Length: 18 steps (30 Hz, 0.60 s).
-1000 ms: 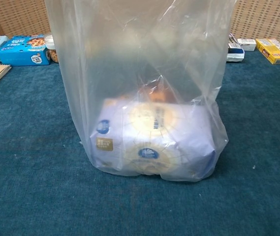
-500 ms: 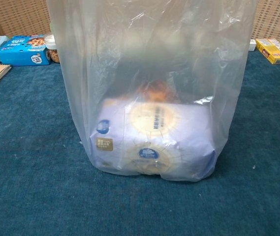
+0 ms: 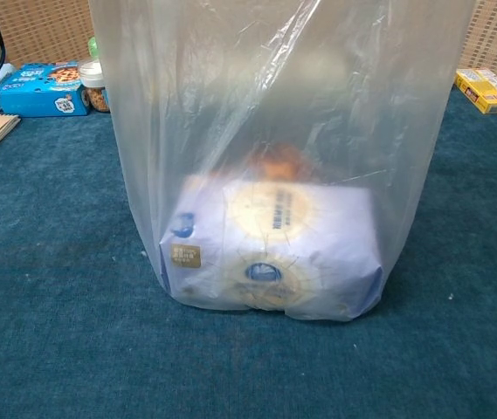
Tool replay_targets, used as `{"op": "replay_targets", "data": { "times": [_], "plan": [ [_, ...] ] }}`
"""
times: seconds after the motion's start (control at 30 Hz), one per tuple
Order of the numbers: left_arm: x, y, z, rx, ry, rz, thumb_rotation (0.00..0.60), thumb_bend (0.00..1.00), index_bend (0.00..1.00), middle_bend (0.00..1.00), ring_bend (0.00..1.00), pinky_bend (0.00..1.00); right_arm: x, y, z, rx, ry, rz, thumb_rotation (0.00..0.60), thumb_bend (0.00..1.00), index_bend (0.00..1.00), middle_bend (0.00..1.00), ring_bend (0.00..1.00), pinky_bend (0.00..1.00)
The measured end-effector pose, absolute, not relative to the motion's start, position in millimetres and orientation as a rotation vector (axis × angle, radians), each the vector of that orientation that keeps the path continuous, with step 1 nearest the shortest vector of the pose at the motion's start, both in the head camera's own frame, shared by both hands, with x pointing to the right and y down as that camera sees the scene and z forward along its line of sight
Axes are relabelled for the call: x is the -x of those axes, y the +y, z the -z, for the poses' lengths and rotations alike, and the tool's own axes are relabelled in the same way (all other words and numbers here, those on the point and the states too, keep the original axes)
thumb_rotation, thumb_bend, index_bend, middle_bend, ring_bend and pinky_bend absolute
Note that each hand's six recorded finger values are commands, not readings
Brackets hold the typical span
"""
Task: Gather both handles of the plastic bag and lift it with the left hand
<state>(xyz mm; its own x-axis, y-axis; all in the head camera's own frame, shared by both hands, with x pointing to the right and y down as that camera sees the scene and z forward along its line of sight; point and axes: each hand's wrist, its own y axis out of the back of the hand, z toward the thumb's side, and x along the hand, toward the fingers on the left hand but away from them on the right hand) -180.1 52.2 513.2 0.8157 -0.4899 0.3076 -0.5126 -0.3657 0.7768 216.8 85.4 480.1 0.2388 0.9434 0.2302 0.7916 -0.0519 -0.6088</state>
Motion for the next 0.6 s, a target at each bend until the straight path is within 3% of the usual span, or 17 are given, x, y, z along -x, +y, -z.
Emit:
{"op": "replay_targets", "data": {
  "times": [0.6],
  "plan": [
    [175,53,-509,-2.043,-0.738,-0.029,0.318,0.32,0.71,0.61,0.49,0.52,-202,80,-469,2.024,-1.655,-0.276,0.6,0.16,0.07,0.11,0.1,0.04]
  ]
}}
